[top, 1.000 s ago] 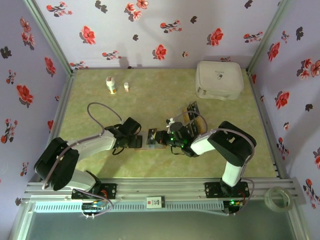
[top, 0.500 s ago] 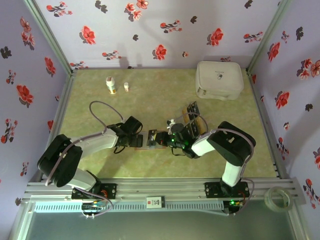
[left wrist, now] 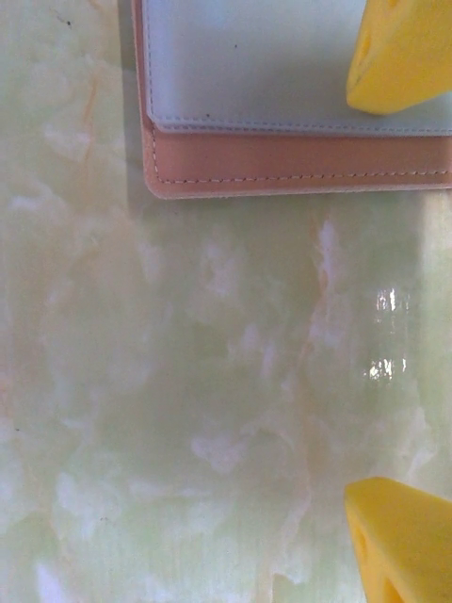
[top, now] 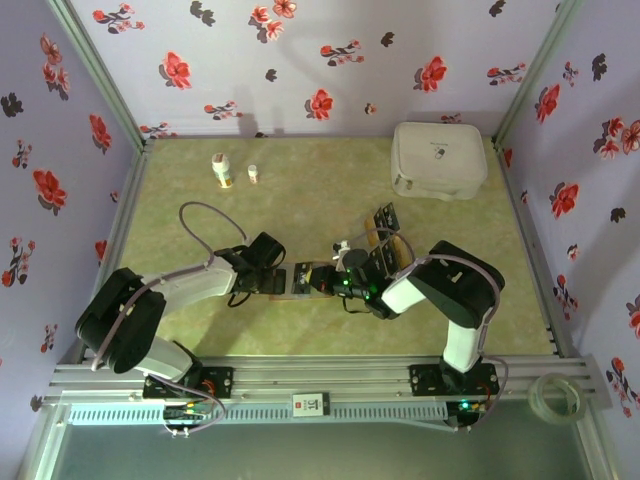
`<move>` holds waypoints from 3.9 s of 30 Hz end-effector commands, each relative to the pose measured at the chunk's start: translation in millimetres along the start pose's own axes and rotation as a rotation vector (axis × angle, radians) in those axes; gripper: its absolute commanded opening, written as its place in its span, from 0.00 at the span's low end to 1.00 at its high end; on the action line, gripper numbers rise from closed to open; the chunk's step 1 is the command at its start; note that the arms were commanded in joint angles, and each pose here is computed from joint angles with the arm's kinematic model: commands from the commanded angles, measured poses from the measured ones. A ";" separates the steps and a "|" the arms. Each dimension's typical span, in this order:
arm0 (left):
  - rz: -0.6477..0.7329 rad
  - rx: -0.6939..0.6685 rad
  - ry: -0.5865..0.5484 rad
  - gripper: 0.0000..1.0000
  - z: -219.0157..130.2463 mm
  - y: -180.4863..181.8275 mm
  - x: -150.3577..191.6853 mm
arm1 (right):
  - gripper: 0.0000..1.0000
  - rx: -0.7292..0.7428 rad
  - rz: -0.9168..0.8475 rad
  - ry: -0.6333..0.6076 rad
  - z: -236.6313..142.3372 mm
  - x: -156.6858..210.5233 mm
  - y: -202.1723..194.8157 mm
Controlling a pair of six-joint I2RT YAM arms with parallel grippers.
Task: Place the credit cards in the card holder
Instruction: Insert the credit card into the card slot.
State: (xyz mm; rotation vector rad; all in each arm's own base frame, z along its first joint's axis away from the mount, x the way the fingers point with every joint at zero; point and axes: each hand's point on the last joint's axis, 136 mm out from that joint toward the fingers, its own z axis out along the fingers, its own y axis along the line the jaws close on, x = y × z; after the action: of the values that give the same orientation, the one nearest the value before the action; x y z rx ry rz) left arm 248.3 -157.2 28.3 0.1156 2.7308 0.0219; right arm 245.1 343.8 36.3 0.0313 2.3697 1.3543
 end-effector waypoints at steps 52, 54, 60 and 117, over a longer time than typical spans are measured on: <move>-0.127 -0.008 0.009 1.00 -9.3 27.4 -9.1 | 0.55 0.207 -0.055 0.134 6.4 -3.4 -3.7; -0.133 -0.009 0.014 1.00 -8.5 28.8 -8.1 | 0.57 0.223 -0.073 0.135 5.6 -8.5 1.4; -0.149 -0.017 0.031 1.00 -5.7 32.6 -4.7 | 0.62 0.264 -0.137 0.129 -3.7 -23.1 18.9; -0.143 -0.098 0.136 1.00 21.3 37.0 9.7 | 0.07 0.522 -0.308 0.312 32.4 -4.6 10.5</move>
State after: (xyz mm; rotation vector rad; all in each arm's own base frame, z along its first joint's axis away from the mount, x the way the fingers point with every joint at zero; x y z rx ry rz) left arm 245.6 -116.3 16.4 -0.1091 2.8515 0.1359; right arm 261.5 361.0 28.9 -0.4034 2.7796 0.5676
